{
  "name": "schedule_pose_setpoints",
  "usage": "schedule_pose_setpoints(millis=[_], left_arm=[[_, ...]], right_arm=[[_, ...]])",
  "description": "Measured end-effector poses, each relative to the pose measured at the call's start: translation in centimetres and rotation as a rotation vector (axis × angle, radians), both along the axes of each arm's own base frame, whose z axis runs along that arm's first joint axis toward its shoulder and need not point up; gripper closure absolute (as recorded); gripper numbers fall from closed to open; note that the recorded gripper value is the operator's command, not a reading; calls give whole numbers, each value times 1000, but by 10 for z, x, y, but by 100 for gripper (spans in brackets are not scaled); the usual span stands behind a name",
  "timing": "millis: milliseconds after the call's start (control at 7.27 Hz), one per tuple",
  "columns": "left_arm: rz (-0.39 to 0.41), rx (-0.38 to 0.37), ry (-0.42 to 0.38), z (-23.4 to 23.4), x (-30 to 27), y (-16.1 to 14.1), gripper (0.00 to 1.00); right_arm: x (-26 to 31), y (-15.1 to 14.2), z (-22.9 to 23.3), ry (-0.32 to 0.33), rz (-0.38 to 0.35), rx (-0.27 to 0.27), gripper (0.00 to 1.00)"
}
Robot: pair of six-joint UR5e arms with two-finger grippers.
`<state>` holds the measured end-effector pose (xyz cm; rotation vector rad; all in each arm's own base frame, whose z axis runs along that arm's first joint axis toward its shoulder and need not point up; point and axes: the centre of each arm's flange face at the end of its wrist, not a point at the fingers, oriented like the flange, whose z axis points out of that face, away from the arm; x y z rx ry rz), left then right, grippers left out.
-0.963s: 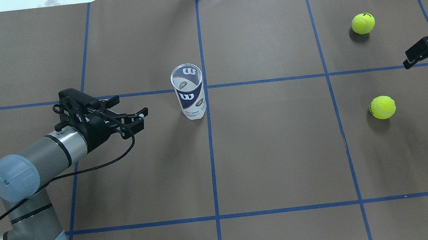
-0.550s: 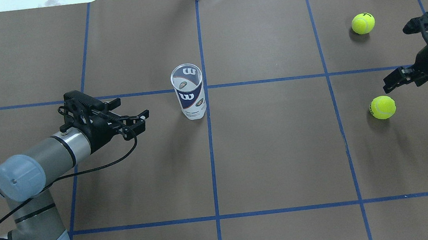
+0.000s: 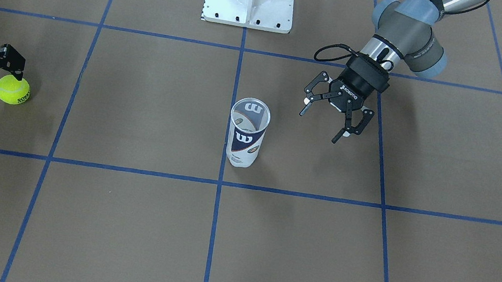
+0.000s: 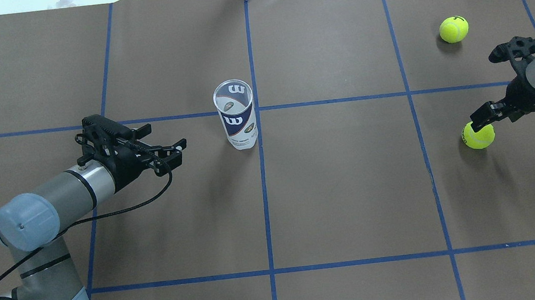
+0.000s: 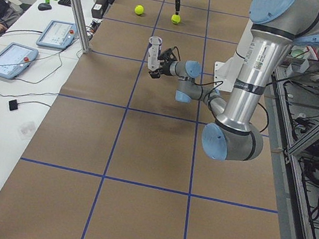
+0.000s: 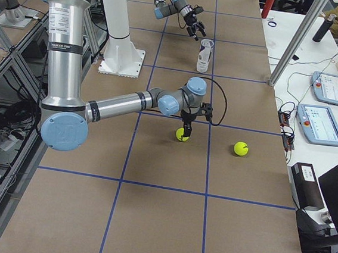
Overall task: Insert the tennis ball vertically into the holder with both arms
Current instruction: 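Reach the right gripper down to the nearer yellow ball while the left gripper waits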
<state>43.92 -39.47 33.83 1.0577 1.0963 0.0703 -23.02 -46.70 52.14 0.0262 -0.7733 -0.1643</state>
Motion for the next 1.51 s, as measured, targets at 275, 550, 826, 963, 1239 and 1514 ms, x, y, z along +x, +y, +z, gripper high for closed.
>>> schedule_pose_setpoints(millis=[275, 550, 826, 963, 1239, 1514], left_arm=[[0, 2, 3, -3, 3, -1, 1], [0, 4, 6, -5, 4, -2, 1], [0, 2, 3, -3, 5, -3, 1], [0, 0, -1, -1, 6, -3, 1], [0, -2, -5, 2, 8, -4, 1], [0, -2, -5, 3, 8, -4, 1]], right_arm=[[-9, -2, 11, 1, -12, -1, 0], [-20, -3, 16, 6, -28, -4, 0], [-29, -3, 21, 18, -39, -6, 1], [-33, -3, 22, 23, -43, -4, 13], [-39, -3, 22, 27, -48, -3, 100], [-41, -6, 15, 10, -49, 27, 100]])
